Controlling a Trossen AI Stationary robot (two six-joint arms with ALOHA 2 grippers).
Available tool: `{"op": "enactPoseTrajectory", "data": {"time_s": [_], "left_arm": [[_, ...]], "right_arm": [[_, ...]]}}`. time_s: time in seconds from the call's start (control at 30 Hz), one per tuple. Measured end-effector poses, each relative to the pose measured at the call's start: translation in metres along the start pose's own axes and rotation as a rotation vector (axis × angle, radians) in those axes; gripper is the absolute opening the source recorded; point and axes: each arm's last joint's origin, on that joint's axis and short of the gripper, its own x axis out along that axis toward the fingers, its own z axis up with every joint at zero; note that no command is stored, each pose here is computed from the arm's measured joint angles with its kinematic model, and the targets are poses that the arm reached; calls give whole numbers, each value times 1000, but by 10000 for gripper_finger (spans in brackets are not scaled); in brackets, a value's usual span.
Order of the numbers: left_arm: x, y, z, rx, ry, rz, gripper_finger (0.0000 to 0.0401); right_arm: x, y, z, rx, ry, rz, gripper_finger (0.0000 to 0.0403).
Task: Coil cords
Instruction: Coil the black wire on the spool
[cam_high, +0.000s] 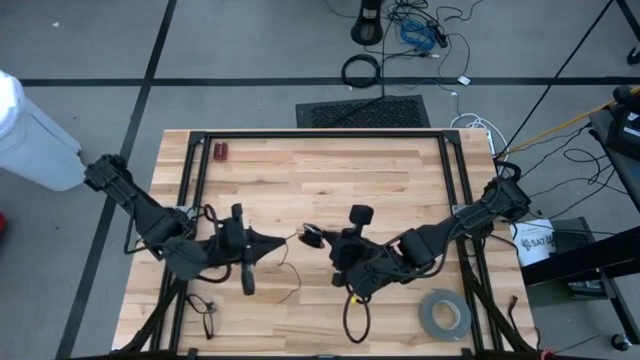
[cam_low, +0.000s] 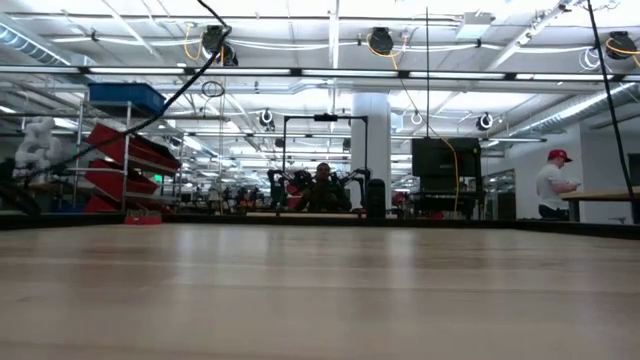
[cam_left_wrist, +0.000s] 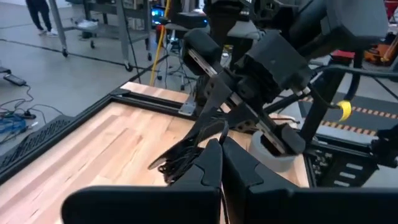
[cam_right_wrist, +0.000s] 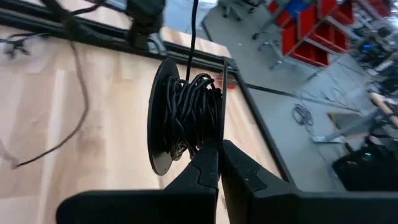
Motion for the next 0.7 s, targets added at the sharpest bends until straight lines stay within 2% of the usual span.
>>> {"op": "enactPoseTrajectory", "data": {"time_s": [0.17, 0.43, 0.7], "left_arm": [[11, 0, 2, -13, -16, 6, 1], [34, -5, 5, -25, -63, -59, 1], [55, -13, -12, 5, -16, -60, 1]], "right_arm": [[3, -3, 4, 26, -24, -34, 0], [12, -9, 10, 86, -53, -53, 0], [20, -8, 8, 80, -40, -85, 0]]}}
